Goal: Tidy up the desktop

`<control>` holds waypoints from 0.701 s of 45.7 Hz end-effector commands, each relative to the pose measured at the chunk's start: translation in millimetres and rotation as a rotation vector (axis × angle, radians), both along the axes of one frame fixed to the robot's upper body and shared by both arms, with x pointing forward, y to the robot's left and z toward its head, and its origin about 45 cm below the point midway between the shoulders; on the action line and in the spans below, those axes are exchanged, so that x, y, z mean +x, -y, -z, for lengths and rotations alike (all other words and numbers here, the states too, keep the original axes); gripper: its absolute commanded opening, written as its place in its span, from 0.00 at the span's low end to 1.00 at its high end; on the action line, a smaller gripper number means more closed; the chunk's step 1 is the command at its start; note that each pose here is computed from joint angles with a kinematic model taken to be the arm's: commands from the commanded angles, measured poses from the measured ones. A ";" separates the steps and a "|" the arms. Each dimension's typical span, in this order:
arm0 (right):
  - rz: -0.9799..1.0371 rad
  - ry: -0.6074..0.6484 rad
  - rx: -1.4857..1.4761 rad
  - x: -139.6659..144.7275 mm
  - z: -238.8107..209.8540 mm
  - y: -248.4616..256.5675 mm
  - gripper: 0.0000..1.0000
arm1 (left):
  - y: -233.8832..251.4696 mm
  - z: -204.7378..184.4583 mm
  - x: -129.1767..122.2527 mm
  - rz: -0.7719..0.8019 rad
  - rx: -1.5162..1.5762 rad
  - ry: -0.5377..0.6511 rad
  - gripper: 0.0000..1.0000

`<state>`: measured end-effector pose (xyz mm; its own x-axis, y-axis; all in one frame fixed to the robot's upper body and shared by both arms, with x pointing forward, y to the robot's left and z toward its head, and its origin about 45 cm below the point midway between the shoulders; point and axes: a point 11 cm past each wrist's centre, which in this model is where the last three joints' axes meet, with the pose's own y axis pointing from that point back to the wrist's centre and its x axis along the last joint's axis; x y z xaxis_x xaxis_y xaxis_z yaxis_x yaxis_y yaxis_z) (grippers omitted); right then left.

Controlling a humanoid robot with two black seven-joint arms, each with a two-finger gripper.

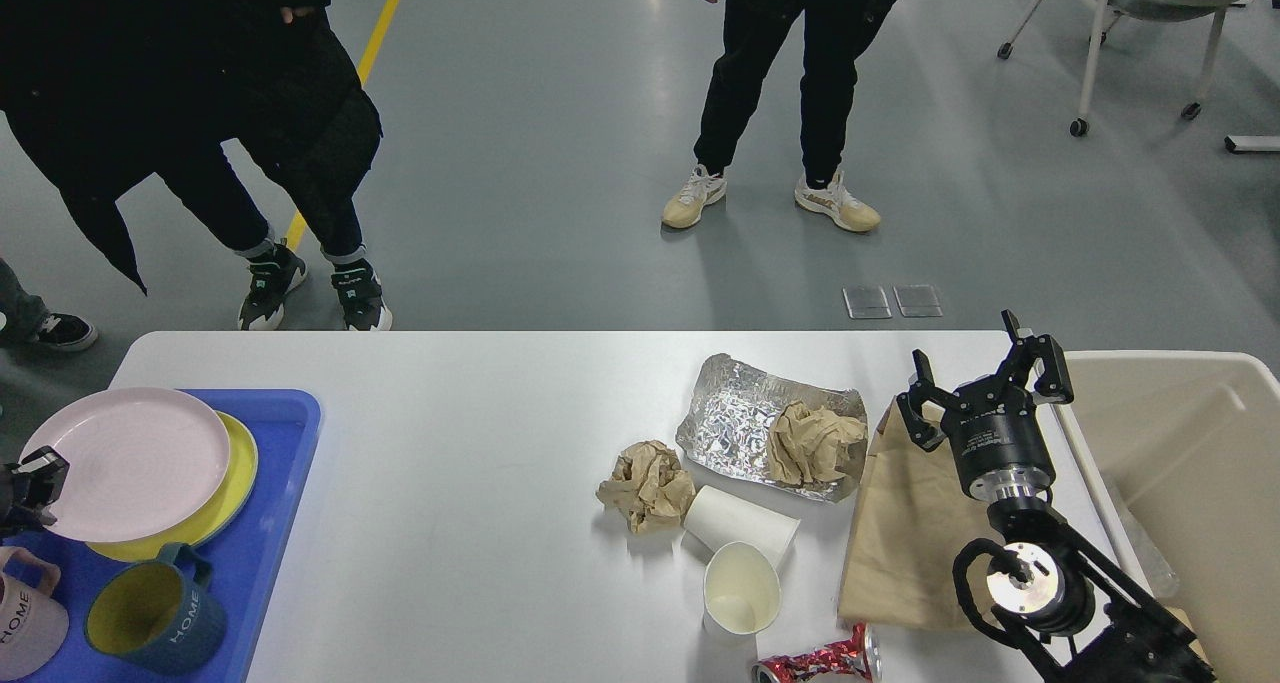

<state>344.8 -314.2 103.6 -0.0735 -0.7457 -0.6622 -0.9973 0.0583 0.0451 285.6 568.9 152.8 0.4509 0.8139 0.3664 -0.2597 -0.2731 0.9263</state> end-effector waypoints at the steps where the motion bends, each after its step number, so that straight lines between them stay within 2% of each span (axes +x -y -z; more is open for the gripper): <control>1: 0.000 0.000 -0.001 0.0 -0.1 0.3 1.00 | 1.1 1.9 -7.4 -0.011 -0.032 -0.026 0.00; 3: 0.000 0.000 0.001 0.0 0.1 -0.3 1.00 | -0.2 1.0 -6.3 -0.012 -0.024 -0.019 0.06; 4: 0.000 0.000 0.001 0.0 0.1 -0.3 1.00 | -1.5 0.3 -6.1 -0.012 -0.017 -0.019 0.15; 5: 0.000 0.000 -0.001 0.0 -0.1 0.3 1.00 | -3.0 -0.9 -5.0 -0.012 -0.008 -0.013 0.30; 7: 0.000 0.000 -0.001 0.0 -0.1 0.3 1.00 | -8.7 -4.9 -2.4 -0.016 0.021 0.007 0.68; 8: 0.000 0.000 -0.001 0.0 -0.1 0.3 1.00 | -12.1 -7.4 -0.7 -0.020 0.041 0.022 0.83; 9: 0.000 0.000 -0.001 0.0 -0.1 0.3 1.00 | -14.3 -8.8 0.3 -0.023 0.056 0.033 0.94; 10: 0.000 0.000 -0.001 0.0 -0.1 0.3 1.00 | -14.6 -8.9 0.7 -0.024 0.063 0.034 0.96; 32: 0.000 0.000 -0.001 0.0 -0.1 0.3 1.00 | -15.0 -16.3 9.1 -0.021 0.078 0.069 0.96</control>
<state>344.7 -314.2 103.6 -0.0734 -0.7460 -0.6619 -0.9973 0.0579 0.0453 288.7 584.4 163.3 0.4115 0.7922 0.4507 -0.2986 -0.3500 0.8879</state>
